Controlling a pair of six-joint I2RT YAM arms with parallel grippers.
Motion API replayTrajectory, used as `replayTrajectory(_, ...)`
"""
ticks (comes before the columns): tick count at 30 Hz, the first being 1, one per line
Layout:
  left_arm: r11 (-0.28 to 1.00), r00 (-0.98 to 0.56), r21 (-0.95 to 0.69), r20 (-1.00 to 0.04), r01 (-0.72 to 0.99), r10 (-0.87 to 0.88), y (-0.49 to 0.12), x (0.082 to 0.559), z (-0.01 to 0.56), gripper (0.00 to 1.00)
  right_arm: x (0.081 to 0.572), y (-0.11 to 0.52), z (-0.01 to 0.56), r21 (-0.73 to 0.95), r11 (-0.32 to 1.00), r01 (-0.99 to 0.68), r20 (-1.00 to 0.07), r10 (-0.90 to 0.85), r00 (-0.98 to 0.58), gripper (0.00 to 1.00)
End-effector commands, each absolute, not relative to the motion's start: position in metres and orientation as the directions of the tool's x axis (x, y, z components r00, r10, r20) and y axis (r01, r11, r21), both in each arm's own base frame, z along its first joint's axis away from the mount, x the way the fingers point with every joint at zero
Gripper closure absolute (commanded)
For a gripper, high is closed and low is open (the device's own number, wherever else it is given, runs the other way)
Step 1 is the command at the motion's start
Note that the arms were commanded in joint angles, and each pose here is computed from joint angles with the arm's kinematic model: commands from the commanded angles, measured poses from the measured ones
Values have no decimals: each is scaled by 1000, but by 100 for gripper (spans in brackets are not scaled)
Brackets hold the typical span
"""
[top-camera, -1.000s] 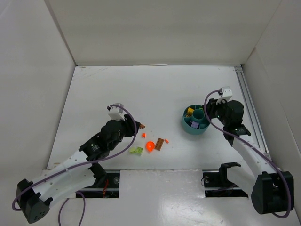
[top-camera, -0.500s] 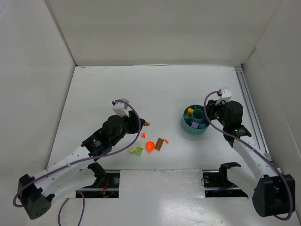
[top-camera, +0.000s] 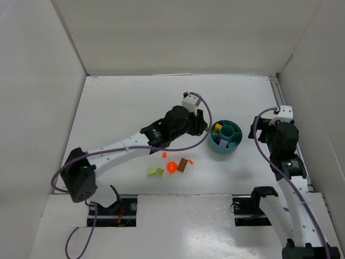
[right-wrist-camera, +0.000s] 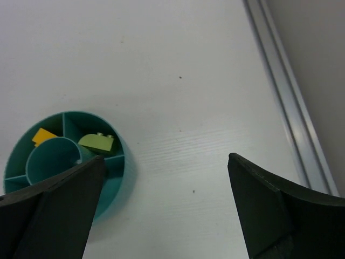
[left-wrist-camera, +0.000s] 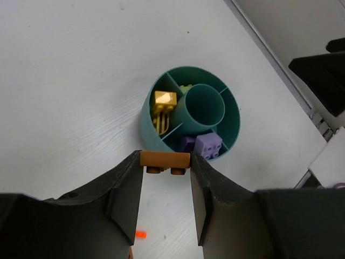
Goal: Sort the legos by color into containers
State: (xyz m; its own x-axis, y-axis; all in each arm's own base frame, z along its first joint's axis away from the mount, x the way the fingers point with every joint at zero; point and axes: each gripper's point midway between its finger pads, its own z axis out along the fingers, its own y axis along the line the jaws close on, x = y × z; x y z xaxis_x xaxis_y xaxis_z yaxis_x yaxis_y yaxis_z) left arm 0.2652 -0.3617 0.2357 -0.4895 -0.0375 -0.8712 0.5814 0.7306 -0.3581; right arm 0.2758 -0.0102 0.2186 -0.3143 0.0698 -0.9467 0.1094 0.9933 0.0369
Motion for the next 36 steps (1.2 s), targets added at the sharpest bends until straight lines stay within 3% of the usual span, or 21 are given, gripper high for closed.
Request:
replayTrajectory(1,693,-406,-302,-914,654,-15,-398,275,266,92,244,-47,226,-48,954,296,-935,61,-350,0)
replayTrajectory(10,683,-404,-232,-909,693,101,-473,287,251,94,216,-55,221,-75,939,335,-926,60,-374,0)
replayTrajectory(30,750,-422,-169,-892,639,159,-492,292,203,86,221,-45,230,-80,964,255,-935,16,-355,0)
replayTrajectory(36,760,-429,-156,-886,631,174,-492,294,194,68,220,-43,232,-75,966,247,-938,16,-347,0)
